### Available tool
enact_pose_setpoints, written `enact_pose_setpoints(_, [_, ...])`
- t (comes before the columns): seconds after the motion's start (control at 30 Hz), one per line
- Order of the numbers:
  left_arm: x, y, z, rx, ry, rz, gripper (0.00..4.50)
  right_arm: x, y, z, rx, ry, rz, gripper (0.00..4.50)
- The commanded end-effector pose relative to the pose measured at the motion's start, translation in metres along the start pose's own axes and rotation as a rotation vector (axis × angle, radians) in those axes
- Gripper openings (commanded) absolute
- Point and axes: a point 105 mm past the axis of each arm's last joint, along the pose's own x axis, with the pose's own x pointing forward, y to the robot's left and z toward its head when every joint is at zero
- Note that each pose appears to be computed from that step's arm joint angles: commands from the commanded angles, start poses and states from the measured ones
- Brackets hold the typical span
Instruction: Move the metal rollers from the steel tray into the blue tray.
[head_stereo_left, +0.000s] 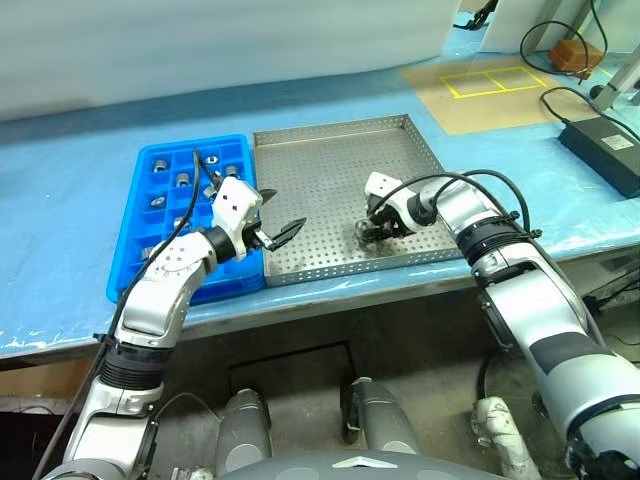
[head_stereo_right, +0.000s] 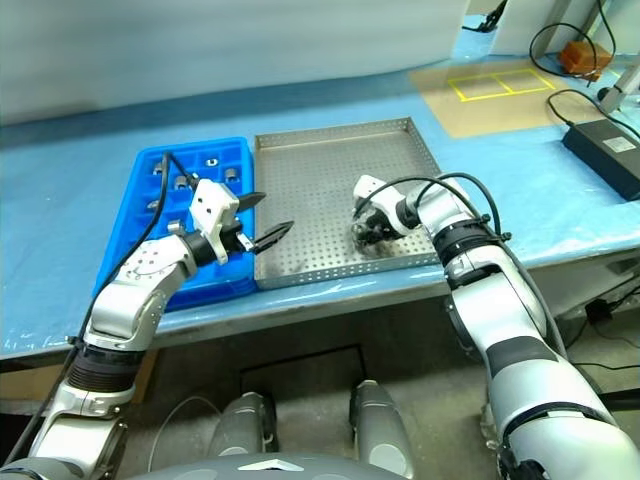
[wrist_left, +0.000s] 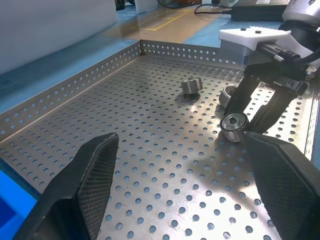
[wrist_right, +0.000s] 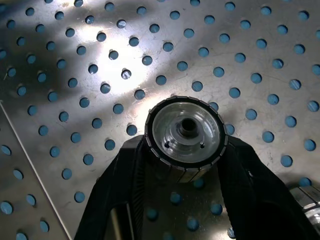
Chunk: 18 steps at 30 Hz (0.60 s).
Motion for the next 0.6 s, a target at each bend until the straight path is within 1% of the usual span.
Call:
enact_pose_setpoints(0.03, [-0.003, 0.002, 0.013, 0.026, -0.035, 0.013, 4.21, -0.001, 0.001, 0.015, 0.005, -0.063, 0.014, 1.60])
enact_pose_setpoints(0.3, [-0.009, 0.013, 0.014, 0.046, -0.024, 0.035, 4.21, -0.008, 0.001, 0.041, 0.020, -0.171, 0.021, 1.60])
enact_pose_setpoints(0.4, [-0.019, 0.021, 0.013, 0.065, -0.010, 0.072, 4.21, -0.011, 0.006, 0.064, -0.006, -0.244, 0.036, 1.60])
enact_pose_setpoints(0.5, [-0.035, 0.031, 0.012, 0.072, 0.000, 0.127, 4.21, -0.013, 0.013, 0.095, -0.035, -0.329, 0.044, 1.60])
enact_pose_setpoints(0.6, [-0.055, 0.041, 0.003, 0.077, 0.033, 0.197, 4.21, -0.015, 0.018, 0.129, -0.063, -0.448, 0.024, 1.60])
